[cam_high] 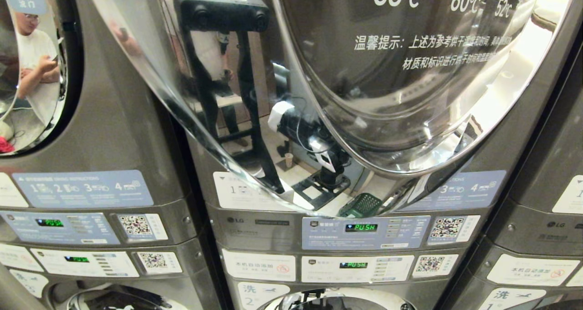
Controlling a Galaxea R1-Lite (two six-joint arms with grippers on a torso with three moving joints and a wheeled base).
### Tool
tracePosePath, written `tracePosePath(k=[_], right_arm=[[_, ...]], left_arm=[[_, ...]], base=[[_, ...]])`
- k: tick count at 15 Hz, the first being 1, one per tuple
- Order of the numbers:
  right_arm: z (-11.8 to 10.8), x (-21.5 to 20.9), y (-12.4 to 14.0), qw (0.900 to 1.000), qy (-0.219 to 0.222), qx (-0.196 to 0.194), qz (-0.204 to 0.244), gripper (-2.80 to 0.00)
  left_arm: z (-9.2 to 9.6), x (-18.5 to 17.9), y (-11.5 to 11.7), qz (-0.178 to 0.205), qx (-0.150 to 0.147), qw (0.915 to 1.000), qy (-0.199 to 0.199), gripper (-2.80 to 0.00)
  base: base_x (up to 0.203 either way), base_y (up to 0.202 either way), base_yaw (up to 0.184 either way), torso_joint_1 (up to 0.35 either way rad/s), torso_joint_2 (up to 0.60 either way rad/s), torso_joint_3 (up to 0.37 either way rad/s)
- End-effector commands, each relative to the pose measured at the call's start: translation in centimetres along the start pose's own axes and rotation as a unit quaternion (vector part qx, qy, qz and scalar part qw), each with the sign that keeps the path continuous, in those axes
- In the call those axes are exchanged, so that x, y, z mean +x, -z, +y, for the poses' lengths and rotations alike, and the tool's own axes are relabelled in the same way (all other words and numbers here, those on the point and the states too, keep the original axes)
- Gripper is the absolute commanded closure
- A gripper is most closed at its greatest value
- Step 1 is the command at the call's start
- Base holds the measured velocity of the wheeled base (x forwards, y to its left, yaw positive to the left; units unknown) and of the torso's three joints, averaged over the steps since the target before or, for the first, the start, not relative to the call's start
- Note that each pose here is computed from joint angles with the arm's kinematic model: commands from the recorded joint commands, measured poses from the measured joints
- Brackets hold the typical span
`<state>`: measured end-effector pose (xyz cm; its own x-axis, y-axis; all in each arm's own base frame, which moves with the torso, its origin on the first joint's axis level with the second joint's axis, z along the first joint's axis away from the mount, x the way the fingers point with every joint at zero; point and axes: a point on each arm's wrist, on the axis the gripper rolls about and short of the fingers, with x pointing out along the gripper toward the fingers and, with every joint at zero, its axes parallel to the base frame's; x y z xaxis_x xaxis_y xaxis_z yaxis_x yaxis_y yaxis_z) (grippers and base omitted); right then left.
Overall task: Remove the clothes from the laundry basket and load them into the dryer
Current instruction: Open the dryer
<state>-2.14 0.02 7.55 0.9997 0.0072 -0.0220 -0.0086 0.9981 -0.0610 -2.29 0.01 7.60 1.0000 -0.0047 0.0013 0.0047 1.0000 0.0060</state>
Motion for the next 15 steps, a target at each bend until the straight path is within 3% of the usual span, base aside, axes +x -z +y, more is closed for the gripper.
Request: tracePosePath(k=[1,3,10,15], right_arm=[[0.0,-0.15,0.03,1.0,0.002,0.013,-0.011,0.0],[-0.04,-0.15,0.03,0.999,0.009,0.029,-0.011,0.0],[-0.04,-0.14,0.07,1.0,0.01,0.028,-0.01,0.0],[-0.04,-0.15,0.03,0.999,0.01,0.031,-0.011,0.0]], left_arm=[[0.0,0.0,0.01,0.0,0.0,1.0,0.0,0.0],[0.0,0.0,0.01,0.0,0.0,1.0,0.0,0.0],[0.0,0.0,0.01,0.0,0.001,1.0,0.0,0.0],[0.0,0.0,0.01,0.0,0.001,1.0,0.0,0.0]], base=[[0.0,0.0,0.0,0.0,0.0,0.0],[0.0,0.0,0.0,0.0,0.0,0.0],[0.0,0.0,0.0,0.0,0.0,0.0],[-0.161,0.0,0.001,0.001,0.01,0.0]])
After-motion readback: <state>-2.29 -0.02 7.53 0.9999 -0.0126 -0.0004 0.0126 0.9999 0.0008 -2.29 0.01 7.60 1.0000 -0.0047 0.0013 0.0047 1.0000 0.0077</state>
